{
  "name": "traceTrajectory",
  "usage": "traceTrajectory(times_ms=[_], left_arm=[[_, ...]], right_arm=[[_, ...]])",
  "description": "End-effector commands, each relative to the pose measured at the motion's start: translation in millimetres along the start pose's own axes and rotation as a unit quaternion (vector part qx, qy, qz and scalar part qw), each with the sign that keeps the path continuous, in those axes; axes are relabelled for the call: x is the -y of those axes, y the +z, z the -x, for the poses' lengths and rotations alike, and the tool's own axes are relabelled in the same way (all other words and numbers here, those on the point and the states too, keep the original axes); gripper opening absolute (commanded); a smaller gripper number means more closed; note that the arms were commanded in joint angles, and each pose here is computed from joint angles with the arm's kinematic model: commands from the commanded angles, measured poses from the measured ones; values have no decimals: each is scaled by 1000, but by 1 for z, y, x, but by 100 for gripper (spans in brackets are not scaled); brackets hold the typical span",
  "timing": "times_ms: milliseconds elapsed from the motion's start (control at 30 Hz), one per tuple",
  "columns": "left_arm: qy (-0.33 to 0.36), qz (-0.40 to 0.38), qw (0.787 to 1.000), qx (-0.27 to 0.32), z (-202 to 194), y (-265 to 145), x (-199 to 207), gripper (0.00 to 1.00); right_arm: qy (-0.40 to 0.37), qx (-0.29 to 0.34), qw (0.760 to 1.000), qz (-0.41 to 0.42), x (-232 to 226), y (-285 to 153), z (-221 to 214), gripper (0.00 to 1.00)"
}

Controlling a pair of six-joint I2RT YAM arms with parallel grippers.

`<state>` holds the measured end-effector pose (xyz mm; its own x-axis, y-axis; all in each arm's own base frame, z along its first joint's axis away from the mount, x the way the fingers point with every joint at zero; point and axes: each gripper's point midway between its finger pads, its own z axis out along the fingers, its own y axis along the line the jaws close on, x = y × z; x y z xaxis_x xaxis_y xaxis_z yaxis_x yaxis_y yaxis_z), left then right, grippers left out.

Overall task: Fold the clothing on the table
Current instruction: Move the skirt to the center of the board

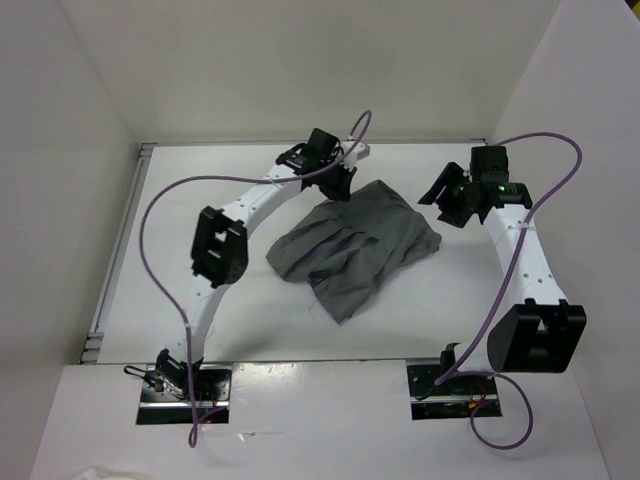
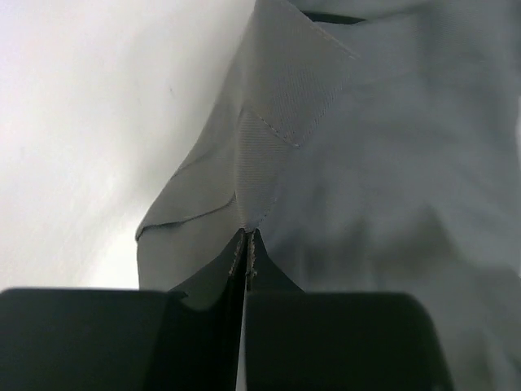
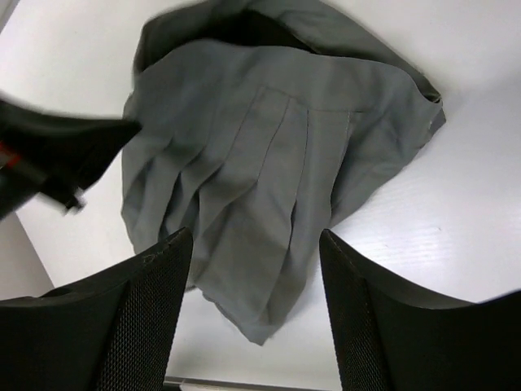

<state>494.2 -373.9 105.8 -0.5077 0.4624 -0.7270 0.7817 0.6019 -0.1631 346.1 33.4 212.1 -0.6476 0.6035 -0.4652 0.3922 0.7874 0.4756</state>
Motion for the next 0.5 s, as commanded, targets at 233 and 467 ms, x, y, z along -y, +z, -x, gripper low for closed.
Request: traceTrajectory(times_ms=[233,467], left_arm=[[-117,41,989,77,-18,-151,36,0],[-203,84,972,78,-52,-146,5,0]], right_arm=[[-21,-12,998,51,-10,33,1,69],[-39,-49,996,63,-14,58,-2,66]])
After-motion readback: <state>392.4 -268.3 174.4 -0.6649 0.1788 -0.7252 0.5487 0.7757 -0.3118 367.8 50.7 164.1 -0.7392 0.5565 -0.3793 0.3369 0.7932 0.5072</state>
